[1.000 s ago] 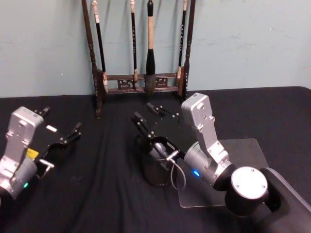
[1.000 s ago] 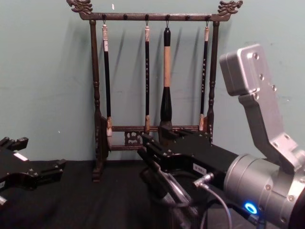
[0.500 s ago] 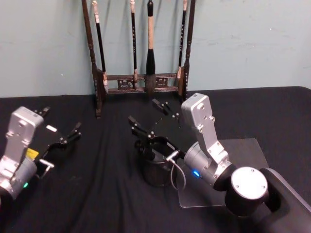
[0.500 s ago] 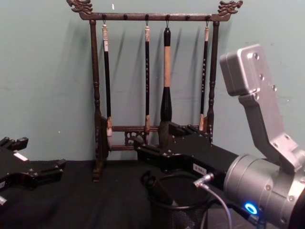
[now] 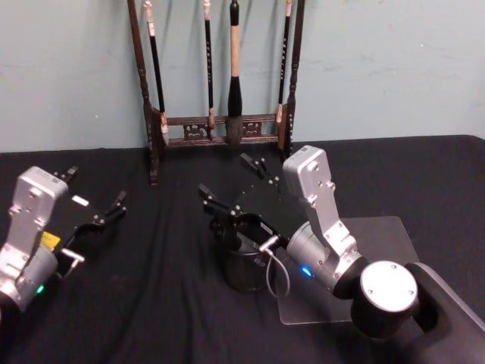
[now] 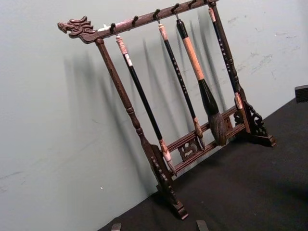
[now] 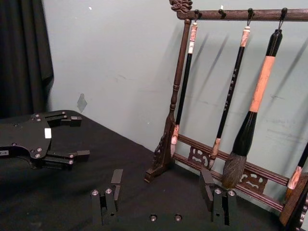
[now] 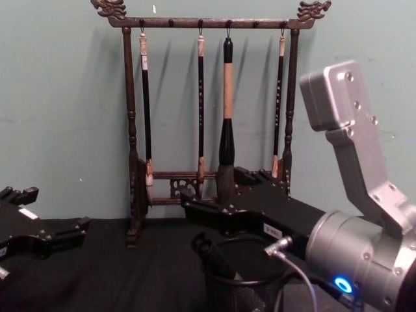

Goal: Pick up the water-based marker from the table and place it into the pen holder.

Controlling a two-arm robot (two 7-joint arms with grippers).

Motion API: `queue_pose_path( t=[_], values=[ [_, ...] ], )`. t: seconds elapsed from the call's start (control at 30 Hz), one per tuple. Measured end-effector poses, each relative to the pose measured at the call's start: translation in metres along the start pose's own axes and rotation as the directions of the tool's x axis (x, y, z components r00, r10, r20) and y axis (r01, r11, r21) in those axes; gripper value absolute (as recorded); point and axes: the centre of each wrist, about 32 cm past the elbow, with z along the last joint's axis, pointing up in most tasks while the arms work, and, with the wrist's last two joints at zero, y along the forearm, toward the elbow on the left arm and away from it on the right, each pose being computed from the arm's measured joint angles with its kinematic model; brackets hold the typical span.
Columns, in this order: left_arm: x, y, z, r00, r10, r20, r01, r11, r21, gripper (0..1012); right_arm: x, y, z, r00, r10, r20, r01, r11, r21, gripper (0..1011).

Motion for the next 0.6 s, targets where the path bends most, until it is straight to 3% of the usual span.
queue_pose_path(
  t=[0.6],
  values=[
    [0.0,0.0,0.0,1.0,0.0,0.0,0.0,1.0,0.0,1009,0.011,-0.025,0.001,0.996,-0.08,-0.03,0.079,0.997,-0.012,1002]
  ],
)
